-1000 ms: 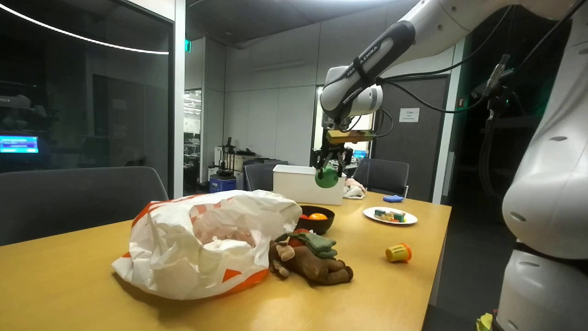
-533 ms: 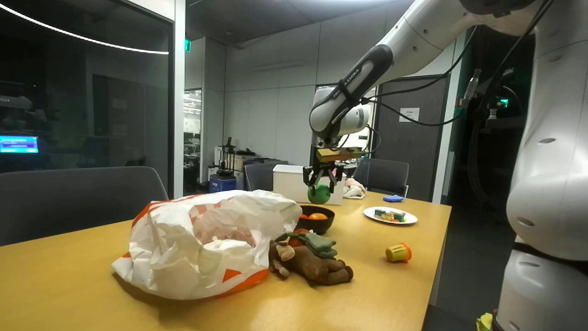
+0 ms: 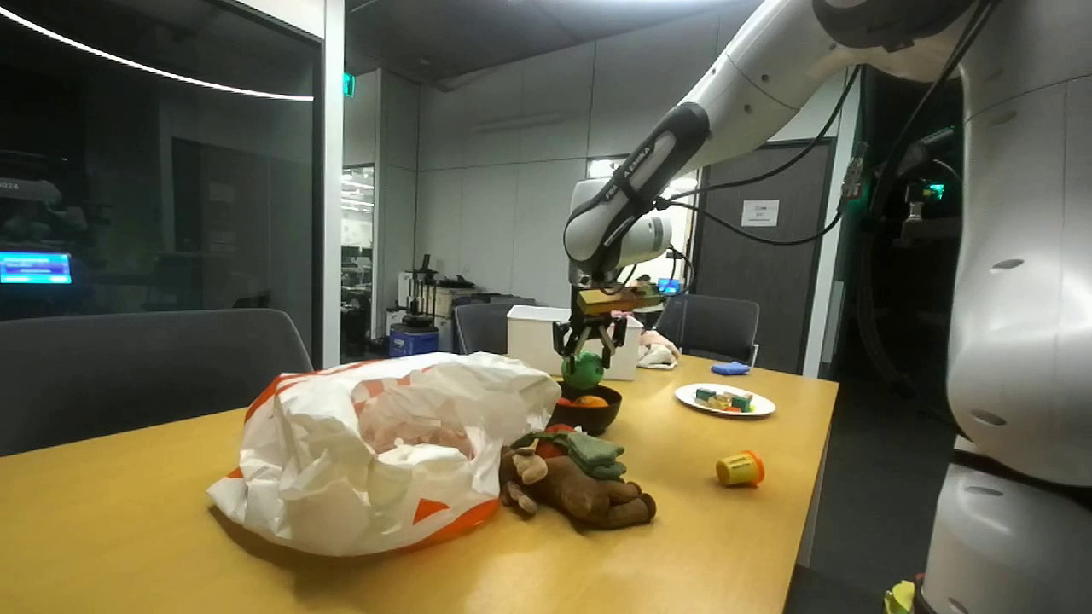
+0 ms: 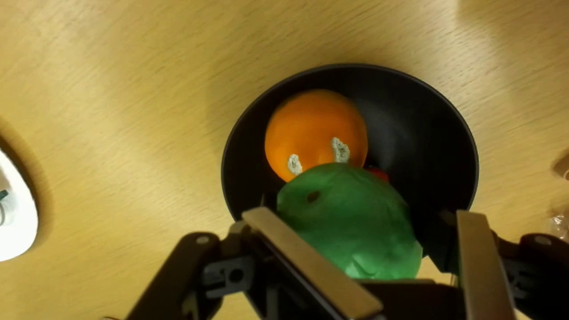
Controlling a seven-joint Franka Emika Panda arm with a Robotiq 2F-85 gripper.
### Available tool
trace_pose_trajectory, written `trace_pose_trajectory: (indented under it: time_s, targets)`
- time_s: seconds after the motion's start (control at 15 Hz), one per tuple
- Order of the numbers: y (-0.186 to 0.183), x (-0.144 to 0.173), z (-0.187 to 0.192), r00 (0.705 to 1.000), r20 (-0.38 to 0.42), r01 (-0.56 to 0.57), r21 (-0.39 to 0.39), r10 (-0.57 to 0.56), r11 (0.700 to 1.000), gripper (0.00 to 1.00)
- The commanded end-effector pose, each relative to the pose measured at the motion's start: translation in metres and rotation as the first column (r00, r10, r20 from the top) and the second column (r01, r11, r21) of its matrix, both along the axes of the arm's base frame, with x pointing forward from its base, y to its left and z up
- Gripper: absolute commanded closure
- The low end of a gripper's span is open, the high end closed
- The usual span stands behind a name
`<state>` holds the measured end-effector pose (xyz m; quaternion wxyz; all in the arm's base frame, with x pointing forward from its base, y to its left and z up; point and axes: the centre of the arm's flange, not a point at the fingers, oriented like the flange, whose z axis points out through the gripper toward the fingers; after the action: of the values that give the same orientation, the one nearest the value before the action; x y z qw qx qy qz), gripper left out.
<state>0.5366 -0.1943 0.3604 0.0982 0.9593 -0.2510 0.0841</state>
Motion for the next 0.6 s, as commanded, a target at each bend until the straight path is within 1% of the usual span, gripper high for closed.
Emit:
trace_pose_trajectory:
  time_s: [0.0,0.07,0.2,0.4,0.53]
  targets:
    - [0.001,0.012,0.004,0.999,0.038,0.013,0.001,-0.013,1.000,0.04]
    - [0.002,0.012,0.005,0.999,0.041,0.016,0.006,-0.016,1.000,0.00]
    - [0.007,0.010,0.012,0.999,0.045,0.022,0.029,-0.023,0.999,0.00]
    - [0.019,0.004,0.030,0.998,0.046,0.042,0.103,-0.047,0.994,0.00]
    - [0.032,-0.003,0.046,0.999,0.022,0.041,0.151,-0.044,0.988,0.00]
